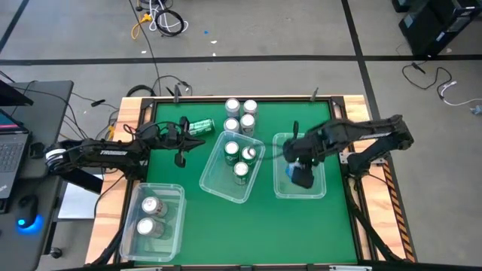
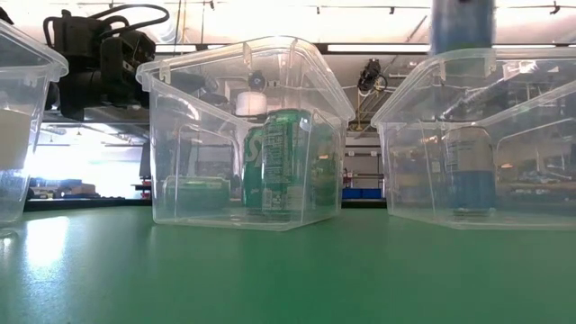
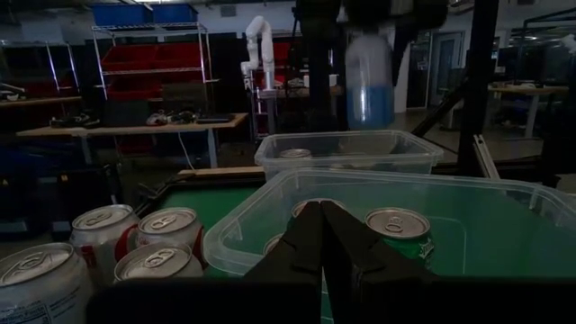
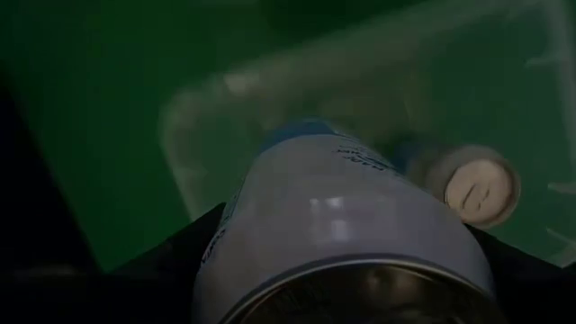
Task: Sort soda cans
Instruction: Put the blue soda can into the bottom right transparent bin
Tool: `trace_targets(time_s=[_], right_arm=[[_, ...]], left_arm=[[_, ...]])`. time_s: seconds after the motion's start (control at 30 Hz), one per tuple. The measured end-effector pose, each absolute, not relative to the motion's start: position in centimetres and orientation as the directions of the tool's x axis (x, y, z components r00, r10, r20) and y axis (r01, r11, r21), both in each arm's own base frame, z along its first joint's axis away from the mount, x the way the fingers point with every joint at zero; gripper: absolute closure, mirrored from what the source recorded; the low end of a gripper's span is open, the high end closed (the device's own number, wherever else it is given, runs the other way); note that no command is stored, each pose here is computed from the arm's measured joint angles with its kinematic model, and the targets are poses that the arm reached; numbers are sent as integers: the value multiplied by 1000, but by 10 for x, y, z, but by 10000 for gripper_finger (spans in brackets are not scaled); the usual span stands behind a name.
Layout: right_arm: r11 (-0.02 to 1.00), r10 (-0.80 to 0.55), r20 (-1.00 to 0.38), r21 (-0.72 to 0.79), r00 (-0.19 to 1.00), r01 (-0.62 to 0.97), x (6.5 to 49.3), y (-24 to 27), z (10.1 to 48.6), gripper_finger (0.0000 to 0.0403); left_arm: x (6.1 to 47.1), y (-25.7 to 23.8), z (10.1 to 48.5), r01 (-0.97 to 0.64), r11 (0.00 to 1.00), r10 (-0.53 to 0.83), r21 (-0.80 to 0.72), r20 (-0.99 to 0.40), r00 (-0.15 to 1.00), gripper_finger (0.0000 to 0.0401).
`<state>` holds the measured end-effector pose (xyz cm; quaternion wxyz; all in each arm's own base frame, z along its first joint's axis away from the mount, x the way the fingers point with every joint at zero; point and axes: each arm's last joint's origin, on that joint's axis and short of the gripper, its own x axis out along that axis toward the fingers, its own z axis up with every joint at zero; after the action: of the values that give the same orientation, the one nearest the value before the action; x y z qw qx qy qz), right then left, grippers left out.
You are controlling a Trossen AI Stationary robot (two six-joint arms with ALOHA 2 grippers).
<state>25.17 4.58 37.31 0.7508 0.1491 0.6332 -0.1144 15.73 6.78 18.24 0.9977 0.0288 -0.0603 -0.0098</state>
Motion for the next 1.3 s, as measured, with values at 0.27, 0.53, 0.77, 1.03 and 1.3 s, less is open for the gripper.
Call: trace_targets(time_s=[0.27,0.53,0.77,1.03,1.3], right_arm=[[956,-39,-998,-51,-46,289,237,41,317,118],[966,-71,-993,-92,-94,240,231,26,281,118],[970,-69,-993,-89,-96,224,232,23,258,118],[969,-67,-994,-85,-86,230,230,22,231,118],[962,-65,-995,-82,-73,259,226,22,207,118]], left_arm=[[157,68,182,16,998,-23,58,120,993,396],[157,68,182,16,998,-23,58,119,993,396],[157,68,182,16,998,-23,56,119,993,396],[157,68,182,16,998,-23,56,119,993,396],[157,68,182,16,998,-23,56,119,993,396]])
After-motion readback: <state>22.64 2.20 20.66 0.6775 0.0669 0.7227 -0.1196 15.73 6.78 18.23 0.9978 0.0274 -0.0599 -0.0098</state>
